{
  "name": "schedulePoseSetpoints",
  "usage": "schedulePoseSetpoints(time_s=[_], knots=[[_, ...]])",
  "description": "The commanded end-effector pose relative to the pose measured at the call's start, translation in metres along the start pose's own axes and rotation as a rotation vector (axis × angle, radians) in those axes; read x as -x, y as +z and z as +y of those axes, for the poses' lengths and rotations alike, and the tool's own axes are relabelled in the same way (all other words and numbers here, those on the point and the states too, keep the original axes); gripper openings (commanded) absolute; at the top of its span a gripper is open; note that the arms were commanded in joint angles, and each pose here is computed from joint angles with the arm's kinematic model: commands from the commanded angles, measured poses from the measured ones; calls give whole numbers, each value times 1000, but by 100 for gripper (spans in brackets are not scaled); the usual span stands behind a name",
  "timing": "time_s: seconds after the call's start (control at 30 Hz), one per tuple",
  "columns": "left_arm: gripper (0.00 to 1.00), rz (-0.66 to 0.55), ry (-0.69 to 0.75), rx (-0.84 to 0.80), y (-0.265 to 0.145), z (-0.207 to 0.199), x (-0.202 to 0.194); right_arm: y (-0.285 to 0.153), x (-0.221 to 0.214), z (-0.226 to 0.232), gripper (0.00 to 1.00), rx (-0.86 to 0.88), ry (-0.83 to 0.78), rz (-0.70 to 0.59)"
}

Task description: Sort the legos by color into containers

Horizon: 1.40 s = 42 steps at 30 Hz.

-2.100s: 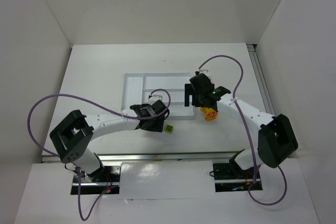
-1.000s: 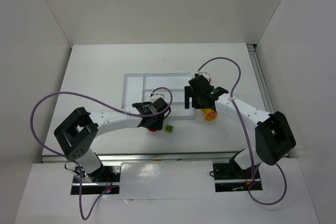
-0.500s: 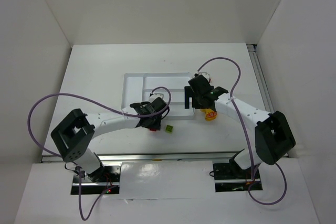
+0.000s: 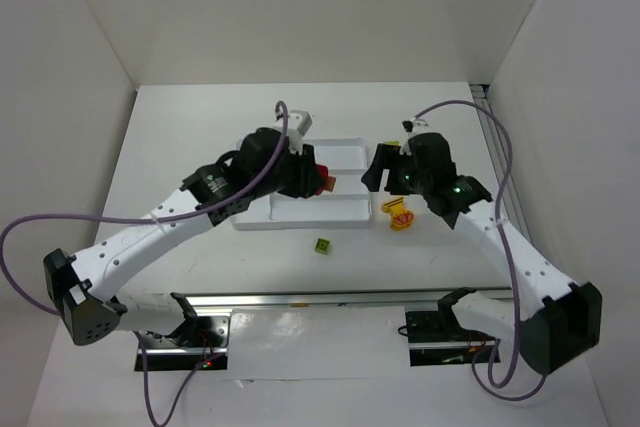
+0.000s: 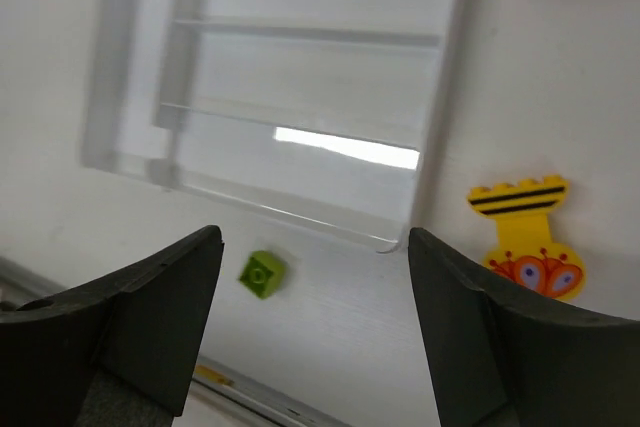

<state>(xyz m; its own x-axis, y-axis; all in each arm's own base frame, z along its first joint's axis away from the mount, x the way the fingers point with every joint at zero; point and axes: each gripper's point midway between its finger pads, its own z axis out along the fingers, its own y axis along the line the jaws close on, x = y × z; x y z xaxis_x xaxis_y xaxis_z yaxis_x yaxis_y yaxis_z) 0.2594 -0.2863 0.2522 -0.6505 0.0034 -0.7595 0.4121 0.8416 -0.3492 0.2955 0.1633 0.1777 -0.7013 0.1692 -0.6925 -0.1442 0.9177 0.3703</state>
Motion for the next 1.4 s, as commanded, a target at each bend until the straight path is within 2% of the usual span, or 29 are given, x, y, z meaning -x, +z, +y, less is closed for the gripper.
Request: schedulePoseSetpoints(time_s=[0.0,0.07,0.3,0.37,0.43,0.7,0.8,0.93,1.03,1.07,1.17,1.2,1.23,1.37], knots=[[0,-66,47,-132,-4,-16,37,-41,35,59,81,311,-37,-133],[0,-69,37,-142,-1,-15,45,-51,37,69,77,363,-16,-138],[0,-104,18,-139,6,-16,66,-77,50,103,80,567,66,-208],[0,-87,19,-154,9,-18,62,-77,49,105,80,586,77,-208],[0,-95,20,-158,9,-19,64,-68,45,107,75,585,77,-186],[0,-86,12,-176,10,-22,61,-53,41,131,67,643,47,-142],[0,-86,12,-176,10,-22,61,-49,43,130,56,635,50,-146],[0,-73,13,-184,11,-22,57,-45,41,127,52,627,52,-153],[0,-64,14,-202,12,-25,54,-45,41,127,36,627,52,-153],[0,-64,14,-202,12,-25,54,-45,41,127,36,627,52,-153],[0,-60,15,-210,10,-25,52,-40,37,125,15,616,45,-140],[0,-60,15,-210,10,-25,52,-42,41,127,3,621,43,-148],[0,-60,15,-210,10,-25,52,-41,40,125,0,609,47,-145],[0,-73,4,-185,11,-16,57,-34,38,110,0,515,55,-143]])
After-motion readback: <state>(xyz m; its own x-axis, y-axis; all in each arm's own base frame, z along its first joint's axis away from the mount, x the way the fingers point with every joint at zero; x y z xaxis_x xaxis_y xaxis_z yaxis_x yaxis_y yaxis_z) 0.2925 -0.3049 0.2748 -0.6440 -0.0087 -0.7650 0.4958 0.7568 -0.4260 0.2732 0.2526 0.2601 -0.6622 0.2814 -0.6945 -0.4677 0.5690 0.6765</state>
